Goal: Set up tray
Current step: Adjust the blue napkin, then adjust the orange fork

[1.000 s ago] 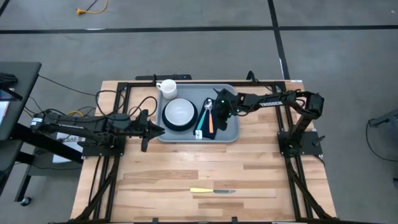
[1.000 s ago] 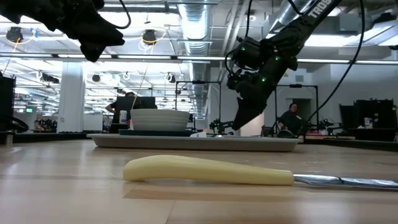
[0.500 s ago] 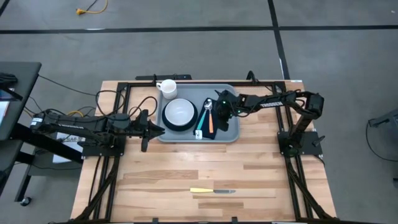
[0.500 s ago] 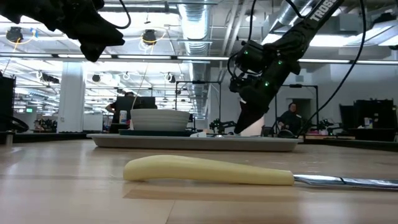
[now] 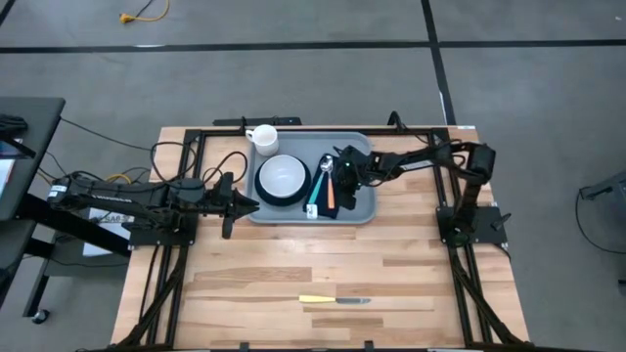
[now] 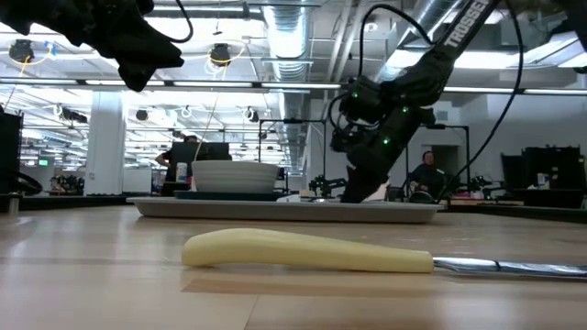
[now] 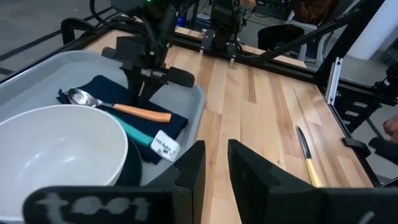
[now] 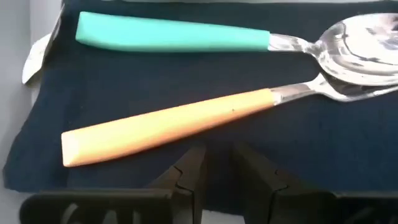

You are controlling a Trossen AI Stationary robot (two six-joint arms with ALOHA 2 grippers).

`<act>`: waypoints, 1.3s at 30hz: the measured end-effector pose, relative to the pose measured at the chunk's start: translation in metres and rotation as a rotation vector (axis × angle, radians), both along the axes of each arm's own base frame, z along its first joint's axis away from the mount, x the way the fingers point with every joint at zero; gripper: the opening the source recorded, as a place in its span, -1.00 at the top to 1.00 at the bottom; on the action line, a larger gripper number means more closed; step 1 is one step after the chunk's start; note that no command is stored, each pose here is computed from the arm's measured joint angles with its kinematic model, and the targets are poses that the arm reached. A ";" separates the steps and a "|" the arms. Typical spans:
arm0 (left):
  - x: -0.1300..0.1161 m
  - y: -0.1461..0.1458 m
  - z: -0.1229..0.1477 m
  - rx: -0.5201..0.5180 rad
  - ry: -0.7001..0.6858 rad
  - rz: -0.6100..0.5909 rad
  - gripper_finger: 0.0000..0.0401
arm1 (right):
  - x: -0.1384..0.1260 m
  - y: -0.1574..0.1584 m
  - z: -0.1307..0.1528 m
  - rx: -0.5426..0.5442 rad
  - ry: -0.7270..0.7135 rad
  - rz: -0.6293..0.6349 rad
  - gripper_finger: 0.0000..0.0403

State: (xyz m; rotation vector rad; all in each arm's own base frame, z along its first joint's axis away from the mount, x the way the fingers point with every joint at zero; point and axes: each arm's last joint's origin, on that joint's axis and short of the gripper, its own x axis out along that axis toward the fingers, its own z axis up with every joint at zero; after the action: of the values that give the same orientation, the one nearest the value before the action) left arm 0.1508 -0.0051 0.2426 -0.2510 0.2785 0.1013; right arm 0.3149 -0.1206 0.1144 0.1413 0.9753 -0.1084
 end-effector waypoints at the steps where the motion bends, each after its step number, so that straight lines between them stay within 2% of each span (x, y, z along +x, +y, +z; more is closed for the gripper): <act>1: 0.000 0.000 0.000 0.000 0.000 -0.001 0.72 | 0.001 -0.001 -0.001 0.001 -0.005 0.001 0.65; 7: 0.000 0.000 0.000 -0.001 0.003 -0.001 0.72 | 0.000 0.000 0.000 0.004 0.005 -0.001 0.65; 18: 0.000 0.000 0.000 0.001 0.003 -0.002 0.72 | -0.025 -0.008 0.014 0.013 0.121 0.024 0.65; 35: 0.000 0.000 0.000 0.001 0.003 -0.002 0.72 | -0.036 -0.043 0.026 -0.079 0.133 0.001 0.65; 39: 0.000 0.000 0.000 0.001 0.003 -0.002 0.72 | -0.034 -0.045 0.031 -0.069 0.129 -0.016 0.65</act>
State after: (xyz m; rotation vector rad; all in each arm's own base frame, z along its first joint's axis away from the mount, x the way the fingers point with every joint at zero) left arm 0.1507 -0.0051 0.2423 -0.2498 0.2821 0.0996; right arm 0.2807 -0.1658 0.1452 0.0790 1.0983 -0.1674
